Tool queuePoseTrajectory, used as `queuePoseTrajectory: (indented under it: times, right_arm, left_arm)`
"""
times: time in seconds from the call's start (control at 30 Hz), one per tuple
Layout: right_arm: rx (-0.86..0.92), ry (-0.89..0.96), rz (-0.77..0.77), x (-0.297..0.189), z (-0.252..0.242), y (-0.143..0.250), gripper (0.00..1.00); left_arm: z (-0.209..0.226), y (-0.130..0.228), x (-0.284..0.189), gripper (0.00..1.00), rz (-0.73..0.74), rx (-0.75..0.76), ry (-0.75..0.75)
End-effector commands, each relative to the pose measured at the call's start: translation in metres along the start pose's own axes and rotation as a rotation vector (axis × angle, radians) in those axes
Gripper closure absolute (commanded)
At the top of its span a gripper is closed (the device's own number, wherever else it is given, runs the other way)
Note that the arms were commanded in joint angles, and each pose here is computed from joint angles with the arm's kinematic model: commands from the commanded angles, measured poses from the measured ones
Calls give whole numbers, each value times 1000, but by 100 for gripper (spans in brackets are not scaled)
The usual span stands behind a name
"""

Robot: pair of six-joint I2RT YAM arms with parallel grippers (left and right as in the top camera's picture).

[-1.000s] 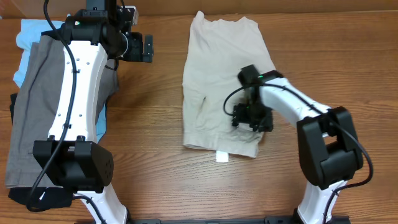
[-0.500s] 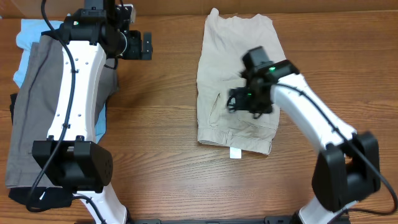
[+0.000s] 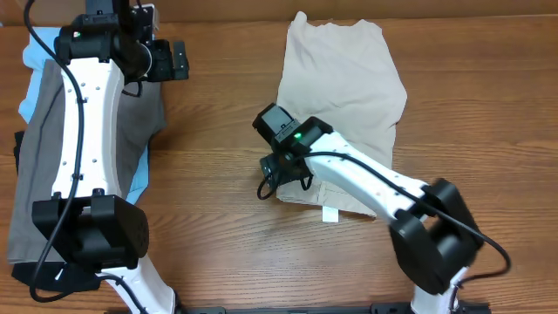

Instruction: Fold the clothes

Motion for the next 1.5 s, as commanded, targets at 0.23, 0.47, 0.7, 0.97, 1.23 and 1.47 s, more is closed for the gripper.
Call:
queuePoseTrajectory:
  times: [0.23, 0.47, 0.7, 0.97, 1.23, 1.47]
  right_arm:
    - [168, 258, 44, 9, -39, 14, 50]
    - [229, 232, -24, -40, -57, -1, 96]
    - [354, 216, -125, -108, -100, -27, 96]
    - [524, 180, -124, -117, -191, -32, 96]
    - [669, 84, -137, -117, -267, -19, 96]
    - [701, 98, -127, -119, -295, -5, 96]
  left_arm:
    - [4, 5, 5, 0, 30, -32, -2]
    - [0, 9, 5, 0, 45, -32, 19]
    - [-33, 37, 15, 4, 162, -9, 129]
    - [-118, 102, 50, 1, 345, 119, 380]
    - [-208, 169, 72, 0, 422, 258, 543]
    - [-220, 220, 95, 0, 469, 224, 282]
Point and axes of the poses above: each gripper's point midway between its finger pads, its own x axis out along the fingers, its own z axis along the line the jaws close on, y = z × x, the point moved 3 cm from there along -x, back along the fingers, and after that the axes turned 3 degrees about -x, right-handed, at the moved point
